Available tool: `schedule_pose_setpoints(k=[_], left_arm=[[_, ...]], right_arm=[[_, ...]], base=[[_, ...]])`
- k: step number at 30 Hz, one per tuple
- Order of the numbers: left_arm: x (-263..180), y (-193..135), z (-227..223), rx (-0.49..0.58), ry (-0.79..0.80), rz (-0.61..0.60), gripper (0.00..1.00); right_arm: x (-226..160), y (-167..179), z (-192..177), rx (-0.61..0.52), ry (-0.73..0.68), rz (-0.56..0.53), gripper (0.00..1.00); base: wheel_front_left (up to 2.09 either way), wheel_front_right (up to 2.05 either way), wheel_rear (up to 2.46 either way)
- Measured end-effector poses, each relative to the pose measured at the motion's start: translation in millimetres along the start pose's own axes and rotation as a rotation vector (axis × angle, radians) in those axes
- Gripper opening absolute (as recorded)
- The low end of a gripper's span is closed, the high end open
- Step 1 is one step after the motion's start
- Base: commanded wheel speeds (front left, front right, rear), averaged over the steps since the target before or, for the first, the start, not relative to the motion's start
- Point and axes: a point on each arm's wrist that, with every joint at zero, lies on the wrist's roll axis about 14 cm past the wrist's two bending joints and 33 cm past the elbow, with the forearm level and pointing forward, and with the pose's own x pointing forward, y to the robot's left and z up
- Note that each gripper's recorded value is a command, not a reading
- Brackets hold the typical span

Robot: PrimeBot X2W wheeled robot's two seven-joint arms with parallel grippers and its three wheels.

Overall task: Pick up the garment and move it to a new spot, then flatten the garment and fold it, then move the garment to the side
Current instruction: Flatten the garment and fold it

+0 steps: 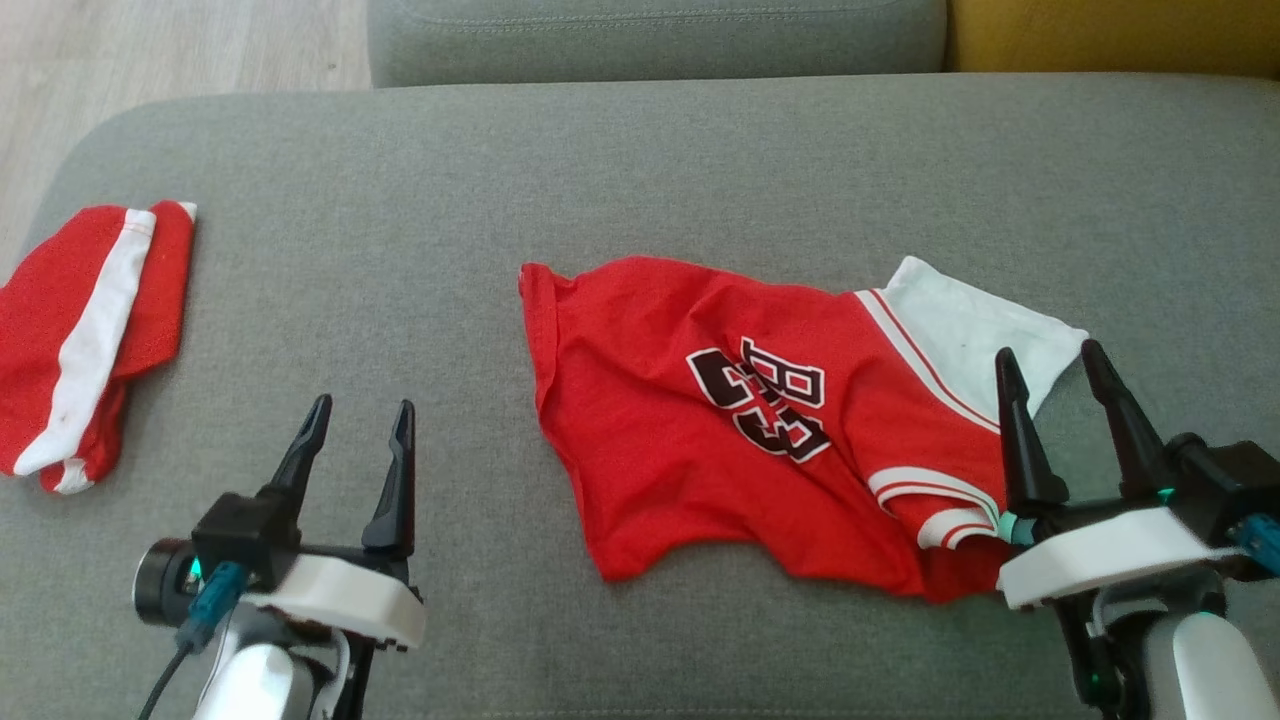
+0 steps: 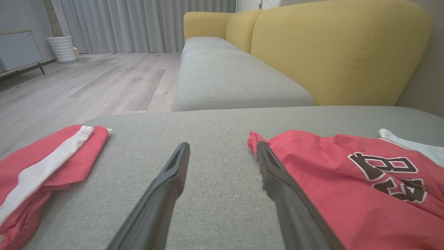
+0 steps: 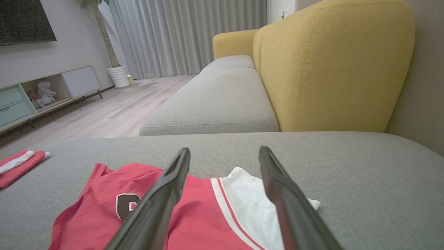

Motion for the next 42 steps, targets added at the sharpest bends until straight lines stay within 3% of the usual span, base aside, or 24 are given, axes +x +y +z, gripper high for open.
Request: schedule_pose_setpoints(k=[18, 26, 30, 40, 41, 42], left_arm=[[6.7, -2.6, -2.9, -0.009, 0.03, -0.006, 1.0], [85.7, -42.5, 17.3, -0.016, 0.021, -0.179, 1.0], [110.9, -51.3, 1.6, -0.015, 0.088, -0.217, 1.0], [135.9, -59.9, -94.2, -0.073, 0.435, -0.248, 1.0], [135.5, -61.2, -99.7, -0.073, 0.457, -0.255, 0.23], [135.2, -63.0, -103.4, -0.077, 0.472, -0.26, 0.0]], right_arm=[[3.2, -2.9, -7.9, 0.006, 0.04, -0.007, 1.0], [15.0, -5.1, -26.3, 0.012, 0.094, -0.007, 1.0], [22.6, -8.6, -30.0, 0.013, 0.102, -0.013, 1.0], [24.6, -27.4, -50.2, 0.014, 0.16, -0.064, 1.0], [24.0, -28.9, -52.3, 0.016, 0.166, -0.069, 1.0], [23.4, -29.8, -53.9, 0.017, 0.171, -0.072, 1.0]], base=[[0.0, 0.0, 0.0], [0.0, 0.0, 0.0], [0.0, 0.0, 0.0], [0.0, 0.0, 0.0], [0.0, 0.0, 0.0], [0.0, 0.0, 0.0]])
